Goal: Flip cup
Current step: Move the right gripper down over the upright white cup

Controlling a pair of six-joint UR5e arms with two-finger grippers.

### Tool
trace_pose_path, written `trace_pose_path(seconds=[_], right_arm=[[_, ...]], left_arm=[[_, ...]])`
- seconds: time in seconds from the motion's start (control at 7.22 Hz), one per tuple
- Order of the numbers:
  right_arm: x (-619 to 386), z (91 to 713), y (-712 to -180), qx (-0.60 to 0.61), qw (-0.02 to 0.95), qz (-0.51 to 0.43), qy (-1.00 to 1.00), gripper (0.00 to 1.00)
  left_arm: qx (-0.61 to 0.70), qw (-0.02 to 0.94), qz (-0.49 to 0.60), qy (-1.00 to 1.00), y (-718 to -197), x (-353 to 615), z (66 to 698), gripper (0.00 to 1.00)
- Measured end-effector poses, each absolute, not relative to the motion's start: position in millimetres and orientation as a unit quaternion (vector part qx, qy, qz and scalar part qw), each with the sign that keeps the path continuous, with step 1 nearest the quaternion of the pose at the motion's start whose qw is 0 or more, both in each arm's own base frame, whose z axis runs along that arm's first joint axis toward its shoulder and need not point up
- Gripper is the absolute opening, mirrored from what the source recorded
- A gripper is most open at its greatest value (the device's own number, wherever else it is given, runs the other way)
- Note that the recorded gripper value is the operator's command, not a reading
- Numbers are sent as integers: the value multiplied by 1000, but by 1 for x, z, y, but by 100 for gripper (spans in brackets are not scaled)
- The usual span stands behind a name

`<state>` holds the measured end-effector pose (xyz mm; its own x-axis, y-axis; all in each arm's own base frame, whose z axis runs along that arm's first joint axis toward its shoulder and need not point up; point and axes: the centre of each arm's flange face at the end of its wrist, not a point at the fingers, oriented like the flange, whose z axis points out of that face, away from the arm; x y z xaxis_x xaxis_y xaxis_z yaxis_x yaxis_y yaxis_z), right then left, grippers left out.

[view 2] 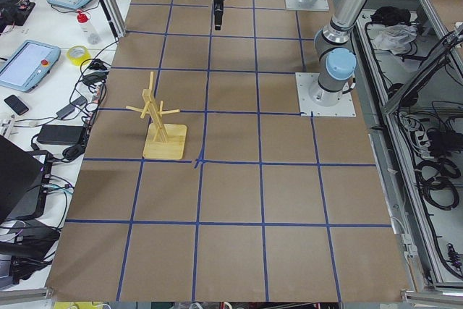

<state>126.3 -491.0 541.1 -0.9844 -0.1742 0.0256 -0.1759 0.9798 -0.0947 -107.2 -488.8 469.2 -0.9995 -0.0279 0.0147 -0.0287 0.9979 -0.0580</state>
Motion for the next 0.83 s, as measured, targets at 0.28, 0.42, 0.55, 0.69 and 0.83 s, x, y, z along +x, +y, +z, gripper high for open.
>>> trace_pose_path(seconds=[0.28, 0.42, 0.55, 0.69, 0.83], right_arm=[[126, 539, -491, 83, 8, 45, -995, 100], [125, 536, -491, 81, 8, 41, -996, 100], [124, 531, -492, 80, 7, 38, -996, 100], [121, 528, -494, 78, 7, 36, -996, 100], [117, 525, -495, 74, 8, 33, -997, 100]], left_arm=[[14, 7, 29, -999, -489, -107, 469, 100], [14, 7, 28, -999, -489, -107, 468, 100], [15, 8, 28, -999, -489, -107, 468, 100], [15, 8, 28, -999, -488, -107, 467, 100], [15, 8, 28, -999, -488, -107, 467, 100]])
